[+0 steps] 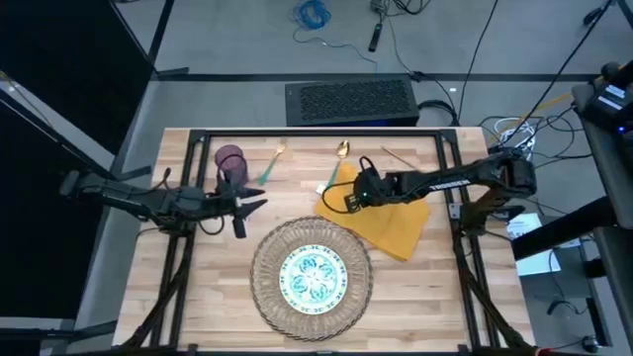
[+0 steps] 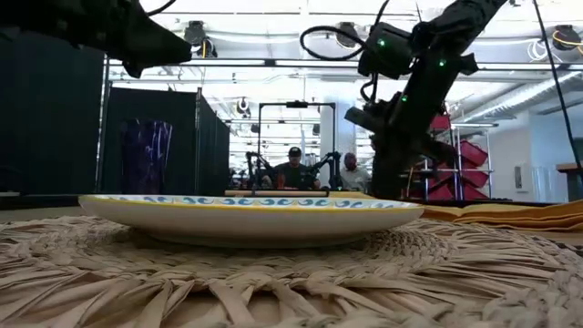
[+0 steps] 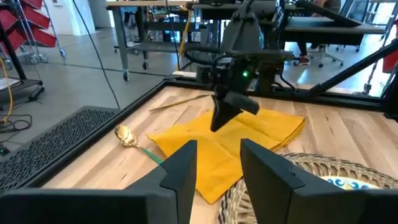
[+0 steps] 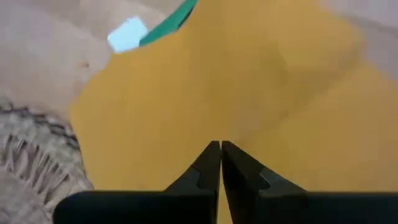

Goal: Set table place
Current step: Fold the yellow table napkin

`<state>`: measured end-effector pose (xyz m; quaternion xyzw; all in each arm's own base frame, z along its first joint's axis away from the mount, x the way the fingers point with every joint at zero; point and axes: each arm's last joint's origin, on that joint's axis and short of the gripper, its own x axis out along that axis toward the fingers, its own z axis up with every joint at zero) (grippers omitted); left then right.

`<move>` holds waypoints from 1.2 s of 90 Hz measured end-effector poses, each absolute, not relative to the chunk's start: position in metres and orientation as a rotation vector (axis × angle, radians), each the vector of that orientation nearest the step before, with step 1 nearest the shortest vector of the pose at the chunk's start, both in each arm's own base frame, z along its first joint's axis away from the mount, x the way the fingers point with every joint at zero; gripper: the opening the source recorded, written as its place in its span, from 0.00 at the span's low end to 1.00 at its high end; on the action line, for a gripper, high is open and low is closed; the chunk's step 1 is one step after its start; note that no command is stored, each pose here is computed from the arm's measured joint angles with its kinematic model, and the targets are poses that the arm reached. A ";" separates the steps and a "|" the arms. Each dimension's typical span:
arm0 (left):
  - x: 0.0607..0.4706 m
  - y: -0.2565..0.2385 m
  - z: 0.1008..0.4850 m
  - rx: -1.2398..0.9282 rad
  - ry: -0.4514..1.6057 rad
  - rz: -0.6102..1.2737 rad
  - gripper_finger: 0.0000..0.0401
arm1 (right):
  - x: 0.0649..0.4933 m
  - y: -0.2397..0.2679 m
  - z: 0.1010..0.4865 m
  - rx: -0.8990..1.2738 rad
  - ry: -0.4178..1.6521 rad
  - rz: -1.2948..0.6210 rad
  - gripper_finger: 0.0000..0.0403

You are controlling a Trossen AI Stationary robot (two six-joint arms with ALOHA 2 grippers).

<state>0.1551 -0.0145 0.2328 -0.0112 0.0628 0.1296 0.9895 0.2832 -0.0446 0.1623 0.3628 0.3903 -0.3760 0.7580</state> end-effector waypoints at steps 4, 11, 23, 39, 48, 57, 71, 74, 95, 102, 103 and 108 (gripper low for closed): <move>0.155 -0.014 0.233 -0.023 0.125 0.260 0.27 | 0.284 -0.043 0.162 0.793 0.846 -0.810 0.00; 0.155 -0.014 0.233 -0.024 0.126 0.260 0.27 | 0.284 -0.043 0.159 0.799 0.857 -0.813 0.00; 0.155 -0.015 0.233 -0.028 0.126 0.259 0.27 | 0.283 -0.042 0.141 0.824 0.927 -0.824 0.00; 0.155 -0.015 0.233 -0.035 0.120 0.259 0.27 | 0.285 -0.047 0.135 0.799 0.940 -0.810 0.00; 0.155 -0.014 0.235 -0.088 0.110 0.265 0.27 | 0.285 -0.055 0.150 0.762 0.904 -0.778 0.00; 0.161 -0.013 0.241 -0.159 0.093 0.280 0.27 | 0.284 -0.061 0.168 0.702 0.858 -0.732 0.00; 0.182 -0.011 0.236 -0.212 0.107 0.285 0.27 | 0.276 -0.076 0.177 0.673 0.848 -0.750 0.03; 0.188 -0.011 0.237 -0.222 0.095 0.283 0.27 | 0.274 -0.079 0.176 0.671 0.855 -0.760 0.05; 0.239 0.000 0.232 -0.248 0.165 0.278 0.27 | 0.264 -0.088 0.176 0.624 0.933 -0.770 0.25; 0.256 0.004 0.230 -0.249 0.198 0.276 0.27 | 0.259 -0.089 0.184 0.604 0.924 -0.763 0.31; 0.258 0.005 0.229 -0.249 0.202 0.274 0.27 | 0.258 -0.089 0.186 0.601 0.922 -0.762 0.31; 0.270 0.007 0.228 -0.253 0.213 0.260 0.27 | 0.253 -0.088 0.195 0.584 0.899 -0.753 0.34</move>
